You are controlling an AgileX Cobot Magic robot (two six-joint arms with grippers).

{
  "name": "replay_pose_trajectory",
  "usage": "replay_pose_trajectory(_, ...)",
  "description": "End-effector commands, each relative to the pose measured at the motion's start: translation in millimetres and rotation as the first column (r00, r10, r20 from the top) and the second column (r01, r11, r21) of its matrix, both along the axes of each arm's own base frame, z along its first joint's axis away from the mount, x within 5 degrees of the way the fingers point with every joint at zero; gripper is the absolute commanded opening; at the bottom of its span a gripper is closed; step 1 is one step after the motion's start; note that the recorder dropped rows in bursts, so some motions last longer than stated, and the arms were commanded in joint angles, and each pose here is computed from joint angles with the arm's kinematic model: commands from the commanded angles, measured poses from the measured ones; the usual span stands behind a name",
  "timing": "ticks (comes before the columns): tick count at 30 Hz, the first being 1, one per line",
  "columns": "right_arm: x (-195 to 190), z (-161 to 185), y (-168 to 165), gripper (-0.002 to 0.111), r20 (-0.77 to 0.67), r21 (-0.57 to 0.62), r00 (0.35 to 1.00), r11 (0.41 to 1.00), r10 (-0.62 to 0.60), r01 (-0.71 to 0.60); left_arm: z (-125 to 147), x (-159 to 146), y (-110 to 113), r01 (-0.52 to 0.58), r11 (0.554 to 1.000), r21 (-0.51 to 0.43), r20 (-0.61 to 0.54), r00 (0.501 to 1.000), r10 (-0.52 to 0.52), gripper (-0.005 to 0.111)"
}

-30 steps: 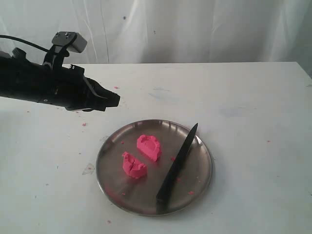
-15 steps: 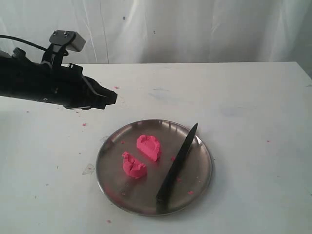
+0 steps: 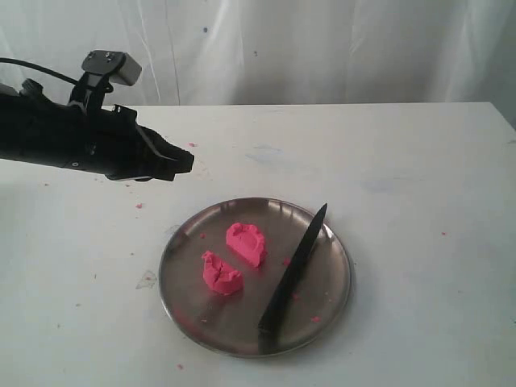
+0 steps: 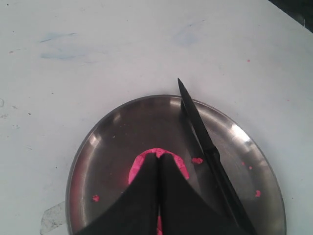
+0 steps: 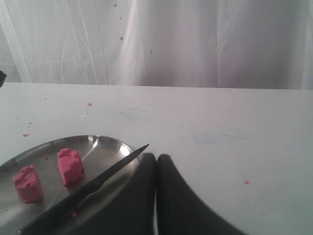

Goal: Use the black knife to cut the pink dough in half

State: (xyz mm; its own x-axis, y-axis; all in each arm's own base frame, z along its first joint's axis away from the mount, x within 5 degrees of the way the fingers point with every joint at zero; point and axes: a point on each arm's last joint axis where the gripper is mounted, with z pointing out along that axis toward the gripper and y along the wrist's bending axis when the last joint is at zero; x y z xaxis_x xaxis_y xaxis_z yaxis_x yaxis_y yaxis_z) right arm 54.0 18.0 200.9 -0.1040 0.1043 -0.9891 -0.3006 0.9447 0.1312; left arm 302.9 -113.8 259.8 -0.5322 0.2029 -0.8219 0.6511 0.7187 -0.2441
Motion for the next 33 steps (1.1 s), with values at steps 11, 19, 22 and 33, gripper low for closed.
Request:
replay_pose_trajectory(11,-0.6,-1.7,-0.3,0.0,-0.003,0.009,1.0,1.0,-0.004,0.004,-2.2,1.2,-1.7,-0.005,1.0,-0.01,-0.011,1.0,0.005,0.0)
replay_pose_trajectory(19,-0.6,-1.7,-0.3,0.0,-0.003,0.009,1.0,1.0,-0.004,0.004,27.8,-11.1,3.3,-0.026,1.0,-0.015,0.094,0.995,0.027,0.0)
replay_pose_trajectory(22,-0.6,-1.7,-0.3,0.0,-0.003,0.009,1.0,1.0,-0.004,0.004,55.0,-27.0,6.3,-0.024,0.999,-0.035,0.182,0.983,0.03,0.0)
replay_pose_trajectory(33,-0.6,-1.7,-0.3,0.0,-0.003,0.009,1.0,1.0,-0.004,0.004,134.9,-98.2,21.7,-0.002,0.994,-0.105,0.464,0.884,0.051,0.0)
